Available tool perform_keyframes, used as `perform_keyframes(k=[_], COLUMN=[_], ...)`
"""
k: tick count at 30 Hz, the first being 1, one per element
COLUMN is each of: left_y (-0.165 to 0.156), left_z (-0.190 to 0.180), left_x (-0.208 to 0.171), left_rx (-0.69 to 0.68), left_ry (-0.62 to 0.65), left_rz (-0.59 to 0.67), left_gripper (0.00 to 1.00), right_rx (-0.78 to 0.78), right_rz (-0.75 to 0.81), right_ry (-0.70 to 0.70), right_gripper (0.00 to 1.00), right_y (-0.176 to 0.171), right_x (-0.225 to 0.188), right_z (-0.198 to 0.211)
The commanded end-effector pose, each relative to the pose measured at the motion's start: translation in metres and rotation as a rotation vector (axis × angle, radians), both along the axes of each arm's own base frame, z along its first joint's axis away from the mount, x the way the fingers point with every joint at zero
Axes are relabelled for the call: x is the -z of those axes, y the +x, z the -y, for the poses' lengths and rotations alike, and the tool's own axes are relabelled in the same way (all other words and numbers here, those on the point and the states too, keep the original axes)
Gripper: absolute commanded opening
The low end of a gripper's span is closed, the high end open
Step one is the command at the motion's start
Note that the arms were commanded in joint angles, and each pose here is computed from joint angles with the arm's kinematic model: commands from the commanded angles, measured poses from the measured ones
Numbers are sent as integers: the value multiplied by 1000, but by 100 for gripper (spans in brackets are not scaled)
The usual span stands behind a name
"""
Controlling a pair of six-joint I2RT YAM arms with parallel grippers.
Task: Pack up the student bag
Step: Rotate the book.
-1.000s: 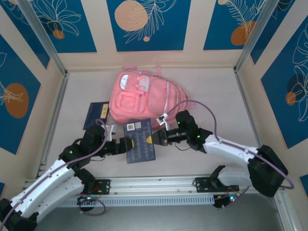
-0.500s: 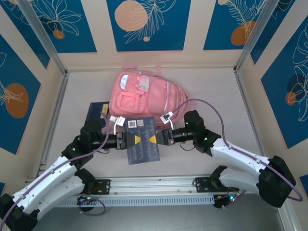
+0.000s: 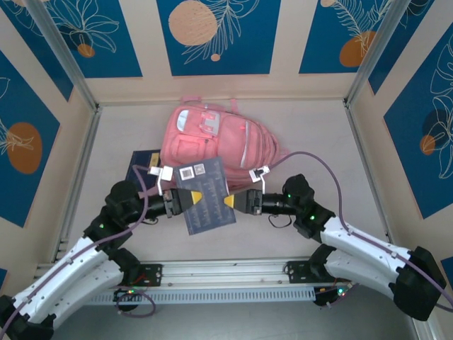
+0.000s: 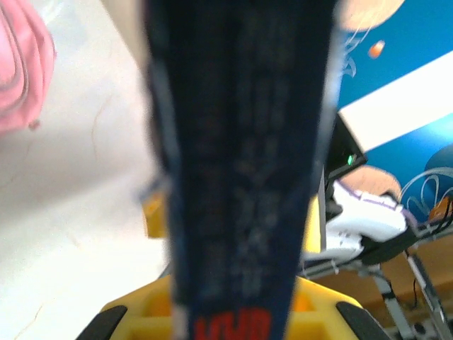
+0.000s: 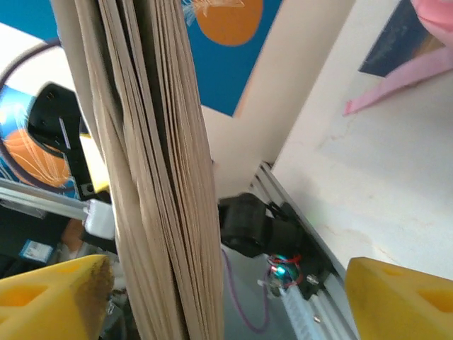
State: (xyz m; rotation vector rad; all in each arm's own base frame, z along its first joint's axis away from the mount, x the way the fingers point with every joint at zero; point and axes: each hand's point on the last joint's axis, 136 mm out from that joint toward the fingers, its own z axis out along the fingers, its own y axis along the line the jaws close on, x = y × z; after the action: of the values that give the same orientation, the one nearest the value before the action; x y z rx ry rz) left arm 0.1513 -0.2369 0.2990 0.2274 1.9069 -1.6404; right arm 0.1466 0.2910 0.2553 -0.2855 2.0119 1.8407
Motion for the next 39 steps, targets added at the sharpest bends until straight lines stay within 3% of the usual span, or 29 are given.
perform_keyframes(k=[1, 4, 11, 20, 23, 29, 35, 39], left_y=[16, 25, 44, 52, 53, 55, 56, 57], left_z=[-12, -20, -46, -39, -38, -38, -37, -37], left_x=[-36, -51, -71, -66, -64, -59, -56, -53], left_rx=[-134, -202, -377, -380, -386, -409, -415, -423], left_ry=[-141, -209, -375, -381, -377, -356, -340, -324], left_rz=[49, 47, -12, -60, -67, -73, -68, -68], left_gripper=[0, 0, 0, 0, 0, 0, 0, 0], right_rx=[97, 153, 242, 177, 202, 223, 286, 345], right_rz=[49, 4, -16, 56, 102, 113, 74, 28], right_ry=[140, 153, 224, 312, 355, 388, 360, 344], right_gripper=[92, 100, 99, 99, 92, 65, 58, 47], right_y=[7, 13, 24, 30, 34, 36, 38, 43], right_x=[-48, -54, -65, -104, -117, -126, -113, -97], right_z=[1, 0, -6, -43, -50, -57, -54, -48])
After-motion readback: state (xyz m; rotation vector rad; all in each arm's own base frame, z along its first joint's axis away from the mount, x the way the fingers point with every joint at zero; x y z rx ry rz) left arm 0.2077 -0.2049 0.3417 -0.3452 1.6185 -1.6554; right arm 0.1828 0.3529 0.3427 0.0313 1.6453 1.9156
